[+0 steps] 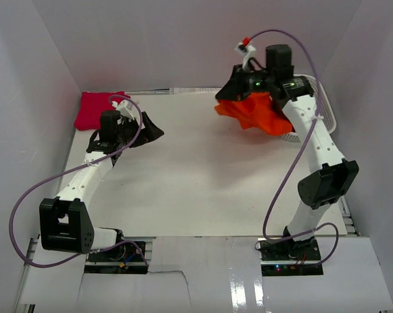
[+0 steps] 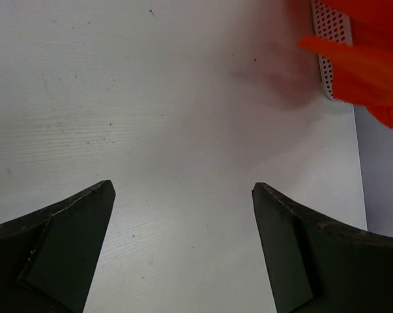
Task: Fold and stack the t-shirts
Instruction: Move the tshirt to the center of the board
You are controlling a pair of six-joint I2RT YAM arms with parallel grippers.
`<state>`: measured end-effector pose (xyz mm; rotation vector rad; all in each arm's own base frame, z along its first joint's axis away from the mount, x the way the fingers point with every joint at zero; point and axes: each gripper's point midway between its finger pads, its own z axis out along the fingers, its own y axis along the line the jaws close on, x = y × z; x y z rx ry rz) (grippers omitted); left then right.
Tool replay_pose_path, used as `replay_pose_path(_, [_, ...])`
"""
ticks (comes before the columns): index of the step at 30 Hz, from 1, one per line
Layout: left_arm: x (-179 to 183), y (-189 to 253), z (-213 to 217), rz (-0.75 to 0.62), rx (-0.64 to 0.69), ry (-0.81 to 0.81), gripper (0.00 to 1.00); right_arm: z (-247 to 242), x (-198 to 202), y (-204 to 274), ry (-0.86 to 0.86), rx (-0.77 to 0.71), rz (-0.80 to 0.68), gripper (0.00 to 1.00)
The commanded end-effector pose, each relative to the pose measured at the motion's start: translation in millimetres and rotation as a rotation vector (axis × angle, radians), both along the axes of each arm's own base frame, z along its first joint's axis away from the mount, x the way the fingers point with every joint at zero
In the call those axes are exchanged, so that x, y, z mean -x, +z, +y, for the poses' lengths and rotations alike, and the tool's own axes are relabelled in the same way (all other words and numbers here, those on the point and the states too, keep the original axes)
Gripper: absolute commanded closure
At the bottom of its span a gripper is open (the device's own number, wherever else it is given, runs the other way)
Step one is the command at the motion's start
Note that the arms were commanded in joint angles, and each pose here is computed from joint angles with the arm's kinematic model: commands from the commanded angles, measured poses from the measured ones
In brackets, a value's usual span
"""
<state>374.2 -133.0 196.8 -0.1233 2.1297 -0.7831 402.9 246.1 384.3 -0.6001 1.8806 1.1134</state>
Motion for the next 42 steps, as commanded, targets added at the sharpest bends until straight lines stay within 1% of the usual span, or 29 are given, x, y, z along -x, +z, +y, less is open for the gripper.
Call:
replay_pose_path(1, [1,11,-3,-0.037,0.007,-0.015,0.02,75,139,9,0.515,0.044,-0.073,0.92])
replay_pose_path(3, [1,11,-2,-0.039,0.006,-0.014,0.02,86,174,12,0.607,0.020,-0.096,0.92])
replay_pose_path(4, [1,11,-2,-0.039,0.005,-0.011,0.02,83,199,27,0.650,-0.011,-0.142,0.92])
replay_pose_path(5, [1,11,-2,-0.039,0.005,-0.011,0.02,80,208,18,0.665,-0.022,-0.102,0.92])
replay_pose_path(7, [1,11,-1,-0.041,0.003,-0.009,0.02,72,217,33,0.644,-0.054,-0.193,0.92])
replay_pose_path(8, [1,12,-1,-0.043,0.002,-0.008,0.02,70,219,32,0.639,-0.052,-0.199,0.92])
replay_pose_path(11, [1,12,-1,-0.045,0.000,-0.007,0.02,72,208,5,0.589,-0.007,-0.133,0.92])
replay_pose_path(12, [1,13,-1,-0.047,0.000,-0.007,0.02,71,198,-16,0.535,0.047,-0.068,0.91])
replay_pose_path(13, [1,13,-1,-0.047,0.000,-0.007,0.02,74,189,-37,0.510,0.088,-0.007,0.87])
replay_pose_path(14, [1,12,-1,-0.047,0.000,-0.006,0.02,73,182,-55,0.480,0.128,0.039,0.72])
replay_pose_path(15, [1,13,0,-0.049,-0.002,-0.005,0.02,68,166,-82,0.387,0.217,0.079,0.23])
replay_pose_path(16, [2,13,0,-0.049,-0.001,-0.004,0.02,64,157,-104,0.338,0.280,0.124,0.05])
replay_pose_path(17, [2,12,0,-0.048,-0.002,-0.005,0.02,59,149,-119,0.276,0.323,0.159,0.04])
replay_pose_path(18, [2,13,0,-0.052,-0.004,-0.003,0.02,46,130,-135,0.157,0.410,0.148,0.08])
replay_pose_path(20, [2,13,1,-0.053,-0.006,-0.002,0.02,32,113,-160,0.037,0.498,0.179,0.08])
replay_pose_path(21, [2,13,1,-0.054,-0.006,-0.002,0.02,14,95,-171,-0.088,0.583,0.170,0.08])
replay_pose_path(22, [2,13,0,-0.052,-0.004,-0.004,0.02,4,87,-184,-0.160,0.623,0.205,0.07])
replay_pose_path(24, [4,12,-6,-0.049,0.017,-0.043,0.02,-18,69,-195,-0.285,0.698,0.202,0.07])
replay_pose_path(27, [10,12,-28,-0.049,0.072,-0.160,0.02,-42,49,-205,-0.388,0.736,0.227,0.06])
replay_pose_path(28, [16,2,-47,-0.005,0.092,-0.232,0.02,-48,43,-209,-0.409,0.748,0.235,0.06])
replay_pose_path(29, [18,-3,-56,0.016,0.093,-0.264,0.02,-51,34,-204,-0.432,0.744,0.226,0.06])
replay_pose_path(30, [18,-2,-65,0.028,0.082,-0.298,0.02,-60,25,-202,-0.467,0.753,0.223,0.06])
replay_pose_path(31, [22,-17,-83,0.075,0.068,-0.338,0.03,-62,18,-206,-0.477,0.764,0.228,0.05])
replay_pose_path(33, [26,-20,-103,0.103,0.061,-0.394,0.03,-67,3,-201,-0.511,0.759,0.220,0.05])
replay_pose_path(34, [37,-24,-122,0.118,0.053,-0.449,0.03,-69,-2,-199,-0.528,0.765,0.214,0.05])
replay_pose_path(36, [45,-45,-140,0.184,0.003,-0.484,0.03,-76,-13,-193,-0.577,0.782,0.196,0.06])
replay_pose_path(37, [51,-45,-157,0.178,-0.022,-0.529,0.03,-78,-17,-199,-0.585,0.800,0.204,0.07])
replay_pose_path(39, [58,-65,-167,0.235,-0.065,-0.550,0.02,-87,-26,-198,-0.629,0.813,0.201,0.07])
replay_pose_path(42, [74,-84,-181,0.300,-0.101,-0.604,0.02,-104,-34,-206,-0.678,0.810,0.253,0.07])
